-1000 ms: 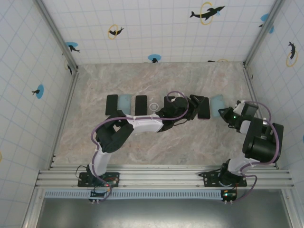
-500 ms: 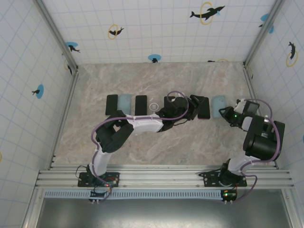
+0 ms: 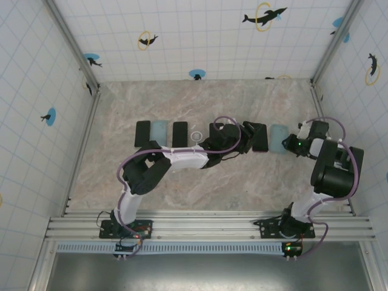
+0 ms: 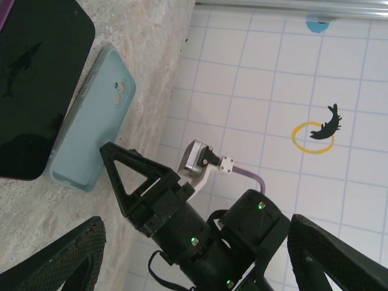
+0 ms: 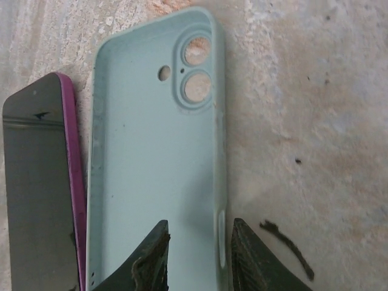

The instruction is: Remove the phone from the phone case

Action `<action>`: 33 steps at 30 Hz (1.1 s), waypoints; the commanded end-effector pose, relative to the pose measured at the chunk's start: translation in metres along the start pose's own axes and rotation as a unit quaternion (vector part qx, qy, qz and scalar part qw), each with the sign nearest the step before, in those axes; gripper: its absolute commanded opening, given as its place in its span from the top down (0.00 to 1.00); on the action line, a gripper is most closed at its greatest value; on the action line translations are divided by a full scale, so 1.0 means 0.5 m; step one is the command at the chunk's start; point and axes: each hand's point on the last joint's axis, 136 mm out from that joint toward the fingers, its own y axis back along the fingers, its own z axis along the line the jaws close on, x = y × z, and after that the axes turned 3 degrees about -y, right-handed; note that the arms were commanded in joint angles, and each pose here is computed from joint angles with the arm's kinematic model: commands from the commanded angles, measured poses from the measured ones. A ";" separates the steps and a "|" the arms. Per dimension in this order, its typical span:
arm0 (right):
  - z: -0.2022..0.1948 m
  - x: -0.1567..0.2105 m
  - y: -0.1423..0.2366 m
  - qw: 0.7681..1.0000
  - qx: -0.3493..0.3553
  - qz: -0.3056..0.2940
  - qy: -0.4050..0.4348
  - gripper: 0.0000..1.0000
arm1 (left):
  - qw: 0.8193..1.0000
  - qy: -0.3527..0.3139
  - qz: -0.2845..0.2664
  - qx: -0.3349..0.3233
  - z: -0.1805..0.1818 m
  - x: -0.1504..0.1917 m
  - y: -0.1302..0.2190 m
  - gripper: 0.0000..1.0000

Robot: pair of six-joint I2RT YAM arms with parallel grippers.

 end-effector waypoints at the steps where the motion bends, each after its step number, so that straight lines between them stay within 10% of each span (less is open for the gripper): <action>1: -0.025 0.022 -0.013 0.998 0.044 0.040 0.035 0.71 | 1.000 0.006 0.005 0.006 0.004 -0.007 -0.005 0.20; 33: -0.026 -0.016 -0.032 0.967 0.124 0.085 0.206 0.91 | 1.000 0.002 0.013 0.007 0.004 -0.008 -0.012 0.20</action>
